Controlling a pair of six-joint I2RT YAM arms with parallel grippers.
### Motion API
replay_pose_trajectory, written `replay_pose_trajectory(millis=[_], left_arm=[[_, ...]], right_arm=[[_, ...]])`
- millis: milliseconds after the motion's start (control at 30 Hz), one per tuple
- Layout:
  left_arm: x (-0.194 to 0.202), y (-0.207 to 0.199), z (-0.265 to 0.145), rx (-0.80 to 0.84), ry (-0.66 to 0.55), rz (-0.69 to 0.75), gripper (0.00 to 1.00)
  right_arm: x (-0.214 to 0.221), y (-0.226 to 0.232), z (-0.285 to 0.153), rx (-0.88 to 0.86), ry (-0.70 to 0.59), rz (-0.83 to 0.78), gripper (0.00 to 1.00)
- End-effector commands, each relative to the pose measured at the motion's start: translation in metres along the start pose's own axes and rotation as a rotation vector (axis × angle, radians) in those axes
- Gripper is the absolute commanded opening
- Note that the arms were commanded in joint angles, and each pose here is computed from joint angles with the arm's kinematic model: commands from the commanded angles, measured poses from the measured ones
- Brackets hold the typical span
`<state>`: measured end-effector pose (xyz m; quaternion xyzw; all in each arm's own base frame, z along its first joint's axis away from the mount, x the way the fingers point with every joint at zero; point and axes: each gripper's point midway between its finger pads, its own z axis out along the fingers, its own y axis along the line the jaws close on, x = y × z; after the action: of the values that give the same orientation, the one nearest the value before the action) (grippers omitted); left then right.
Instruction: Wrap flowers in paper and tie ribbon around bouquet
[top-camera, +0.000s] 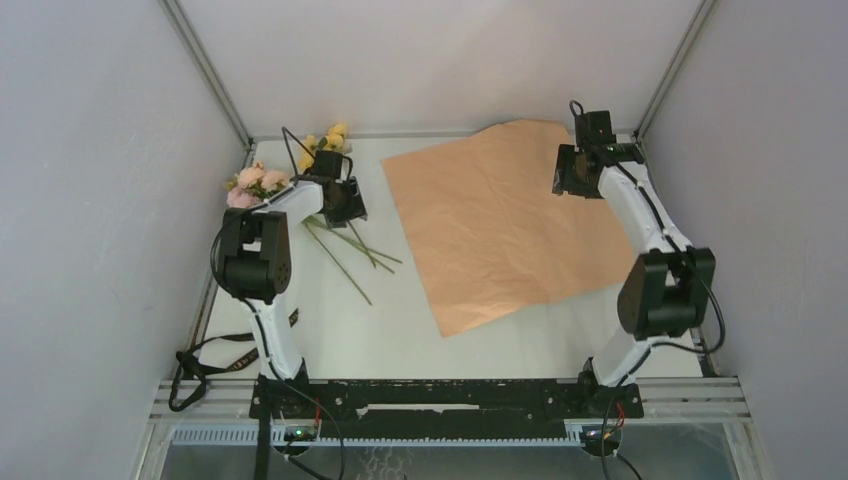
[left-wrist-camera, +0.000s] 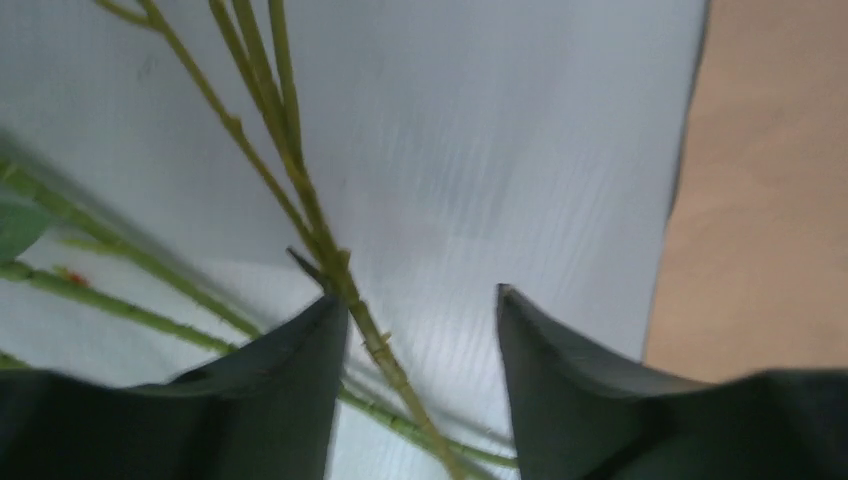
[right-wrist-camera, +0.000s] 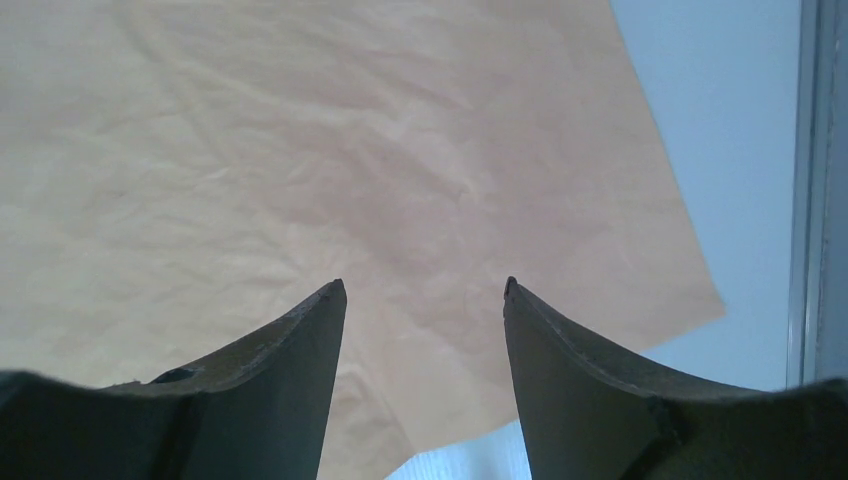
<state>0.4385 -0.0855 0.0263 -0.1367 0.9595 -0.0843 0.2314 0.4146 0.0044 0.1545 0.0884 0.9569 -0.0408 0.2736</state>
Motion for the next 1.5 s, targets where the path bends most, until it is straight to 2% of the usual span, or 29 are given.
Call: replay_pose_trajectory(millis=[0, 100, 133, 333, 400, 467, 567, 667, 767, 833, 933, 1033, 1133, 1200, 1233, 1300, 1333, 1367, 1400, 1433, 1467], left_arm=[[-0.034, -0.014, 0.002, 0.043, -0.077, -0.021, 0.52], [-0.032, -0.022, -0.006, 0.09, -0.077, -0.02, 0.22], [-0.031, -0.022, -0.012, 0.095, -0.079, -0.016, 0.15], [-0.021, -0.014, -0.06, 0.153, -0.113, 0.019, 0.0], [-0.019, -0.019, -0.085, 0.209, -0.136, 0.04, 0.0], [-0.017, -0.029, -0.115, 0.284, -0.166, 0.087, 0.0], [-0.006, -0.059, -0.177, 0.488, -0.213, 0.21, 0.0], [0.022, -0.088, -0.23, 0.709, -0.212, 0.321, 0.0], [0.051, -0.107, -0.262, 0.836, -0.195, 0.407, 0.0], [0.066, -0.118, -0.275, 0.9, -0.168, 0.445, 0.0], [0.084, -0.131, -0.286, 0.941, -0.156, 0.51, 0.0], [0.1, -0.141, -0.292, 0.971, -0.131, 0.564, 0.0], [0.114, -0.15, -0.294, 1.0, -0.108, 0.611, 0.0], [0.125, -0.155, -0.298, 1.026, -0.085, 0.645, 0.0], [0.129, -0.156, -0.3, 1.035, -0.077, 0.657, 0.0], [0.135, -0.156, -0.302, 1.045, -0.061, 0.674, 0.0], [0.136, -0.155, -0.303, 1.049, -0.054, 0.679, 0.0], [0.137, -0.154, -0.301, 1.038, -0.052, 0.68, 0.11], [0.135, -0.151, -0.298, 1.008, -0.057, 0.68, 0.4], [0.129, -0.148, -0.294, 0.964, -0.075, 0.682, 0.64], [0.12, -0.142, -0.287, 0.897, -0.103, 0.68, 0.77]], right_arm=[[0.009, 0.022, -0.03, -0.047, -0.095, -0.034, 0.69], [0.027, 0.032, -0.043, -0.077, -0.102, -0.048, 0.69], [0.033, 0.033, -0.045, -0.077, -0.097, -0.054, 0.69], [0.055, 0.054, -0.061, -0.109, -0.087, -0.115, 0.69], [0.056, 0.076, -0.075, -0.202, -0.112, -0.139, 0.69], [0.058, 0.11, -0.099, -0.377, -0.153, -0.166, 0.7], [0.06, 0.172, -0.157, -0.754, -0.245, -0.148, 0.72], [0.062, 0.23, -0.219, -1.128, -0.336, -0.052, 0.73], [0.056, 0.28, -0.27, -1.381, -0.432, 0.004, 0.8], [0.052, 0.3, -0.287, -1.47, -0.453, 0.065, 0.86], [0.04, 0.317, -0.293, -1.508, -0.485, 0.161, 0.91], [0.033, 0.33, -0.292, -1.518, -0.5, 0.187, 0.91], [0.032, 0.34, -0.27, -1.456, -0.471, 0.221, 0.9], [0.032, 0.34, -0.25, -1.395, -0.43, 0.257, 0.83], [0.034, 0.34, -0.241, -1.373, -0.405, 0.263, 0.75], [0.033, 0.336, -0.235, -1.371, -0.37, 0.268, 0.43], [0.033, 0.332, -0.233, -1.362, -0.356, 0.264, 0.17], [0.031, 0.323, -0.229, -1.326, -0.363, 0.255, 0.0], [0.03, 0.313, -0.222, -1.266, -0.383, 0.231, 0.0], [0.028, 0.3, -0.21, -1.171, -0.405, 0.195, 0.0], [0.023, 0.284, -0.197, -1.061, -0.416, 0.153, 0.0]])
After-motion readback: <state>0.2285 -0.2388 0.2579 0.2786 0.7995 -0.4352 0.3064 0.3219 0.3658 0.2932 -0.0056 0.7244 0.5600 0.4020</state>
